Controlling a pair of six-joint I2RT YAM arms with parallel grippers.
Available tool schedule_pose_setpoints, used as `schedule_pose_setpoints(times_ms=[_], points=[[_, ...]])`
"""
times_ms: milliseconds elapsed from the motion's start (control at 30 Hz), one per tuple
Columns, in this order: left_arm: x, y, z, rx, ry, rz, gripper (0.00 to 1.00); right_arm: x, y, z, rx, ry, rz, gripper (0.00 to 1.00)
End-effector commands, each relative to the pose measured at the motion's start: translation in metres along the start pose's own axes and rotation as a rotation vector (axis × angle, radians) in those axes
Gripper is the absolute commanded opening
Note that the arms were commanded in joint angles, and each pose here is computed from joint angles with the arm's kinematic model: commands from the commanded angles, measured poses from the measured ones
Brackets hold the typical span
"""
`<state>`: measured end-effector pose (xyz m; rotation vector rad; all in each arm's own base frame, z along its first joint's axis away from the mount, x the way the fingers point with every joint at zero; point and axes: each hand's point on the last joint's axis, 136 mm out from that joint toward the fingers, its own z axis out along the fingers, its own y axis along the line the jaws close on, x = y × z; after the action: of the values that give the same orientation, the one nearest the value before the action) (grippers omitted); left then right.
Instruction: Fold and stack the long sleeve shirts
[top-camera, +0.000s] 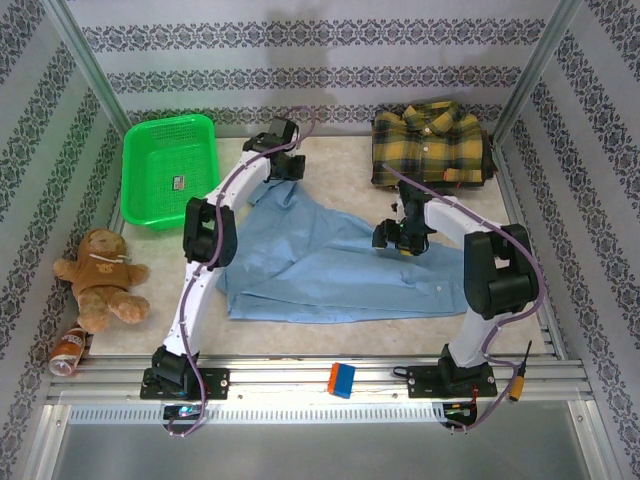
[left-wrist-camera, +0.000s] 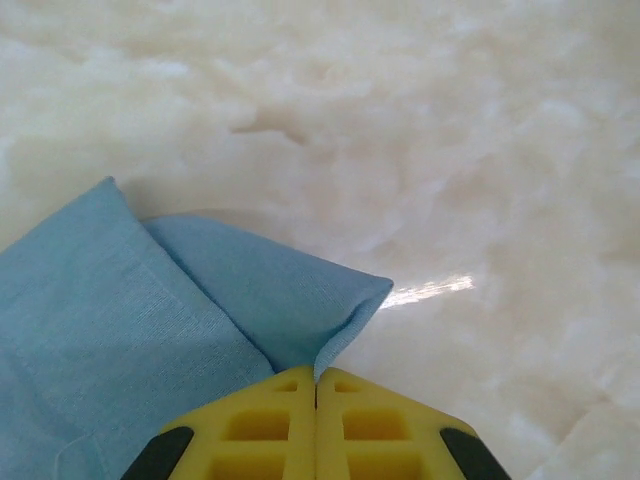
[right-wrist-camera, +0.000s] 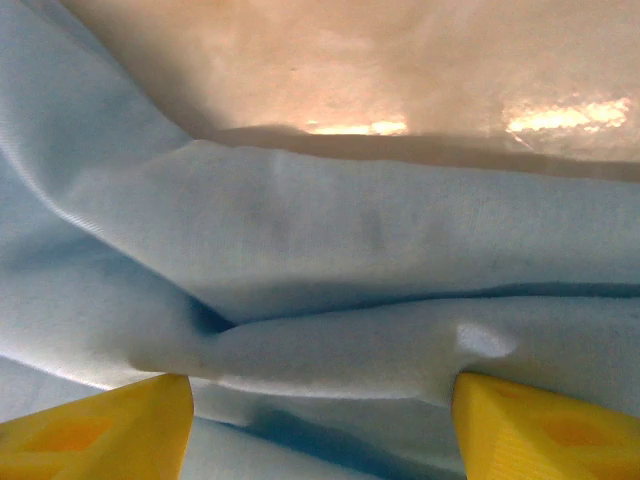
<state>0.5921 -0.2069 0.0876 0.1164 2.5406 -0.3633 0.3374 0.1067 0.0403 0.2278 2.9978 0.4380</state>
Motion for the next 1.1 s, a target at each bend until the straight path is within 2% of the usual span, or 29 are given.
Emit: schedule_pose_setpoints(times_ms=[0, 100, 267, 333, 433, 467, 533, 600, 700, 767, 833, 967, 1067], points=[[-0.104, -0.042, -0.09, 0.168, -0.435, 0.025, 0.06, 0.0, -0.014, 0.01, 0.029, 0.008, 0.03, 0.69], [-0.126, -0.052, -0.117, 0.254, -0.545, 0.018, 0.06, 0.003, -0.02, 0.015, 0.031, 0.021, 0.042, 0.69], [-0.148, -0.059, -0.138, 0.386, -0.658, 0.0, 0.05, 0.004, -0.024, 0.018, 0.047, 0.033, 0.038, 0.69], [-0.157, -0.052, -0.145, 0.426, -0.724, -0.045, 0.06, 0.004, -0.027, 0.018, 0.051, 0.041, 0.047, 0.69], [-0.164, -0.015, -0.142, 0.398, -0.81, -0.167, 0.09, 0.006, -0.028, 0.018, 0.05, 0.048, 0.05, 0.69], [-0.162, -0.002, -0.131, 0.352, -0.79, -0.205, 0.12, 0.007, -0.028, 0.019, 0.046, 0.05, 0.05, 0.69], [-0.152, 0.017, -0.104, 0.27, -0.701, -0.258, 0.52, 0.008, -0.026, 0.018, 0.035, 0.051, 0.047, 0.69], [-0.143, 0.024, -0.087, 0.222, -0.607, -0.281, 0.61, 0.007, -0.023, 0.014, 0.023, 0.047, 0.043, 0.7], [-0.122, 0.041, -0.095, 0.06, -0.514, -0.353, 0.8, 0.0, -0.016, -0.007, -0.002, -0.005, 0.021, 0.7], [-0.098, 0.038, -0.107, -0.012, -0.454, -0.36, 0.86, -0.009, -0.018, -0.03, -0.003, -0.072, 0.023, 0.71], [-0.064, 0.021, -0.11, -0.044, -0.377, -0.317, 0.87, -0.021, -0.025, -0.055, -0.006, -0.143, 0.051, 0.73], [0.018, -0.017, -0.091, -0.043, -0.176, -0.254, 0.85, -0.05, -0.052, -0.089, 0.057, -0.232, 0.072, 0.73], [0.079, -0.013, -0.073, -0.086, -0.062, -0.312, 0.81, -0.073, -0.066, -0.092, 0.097, -0.235, 0.06, 0.73]])
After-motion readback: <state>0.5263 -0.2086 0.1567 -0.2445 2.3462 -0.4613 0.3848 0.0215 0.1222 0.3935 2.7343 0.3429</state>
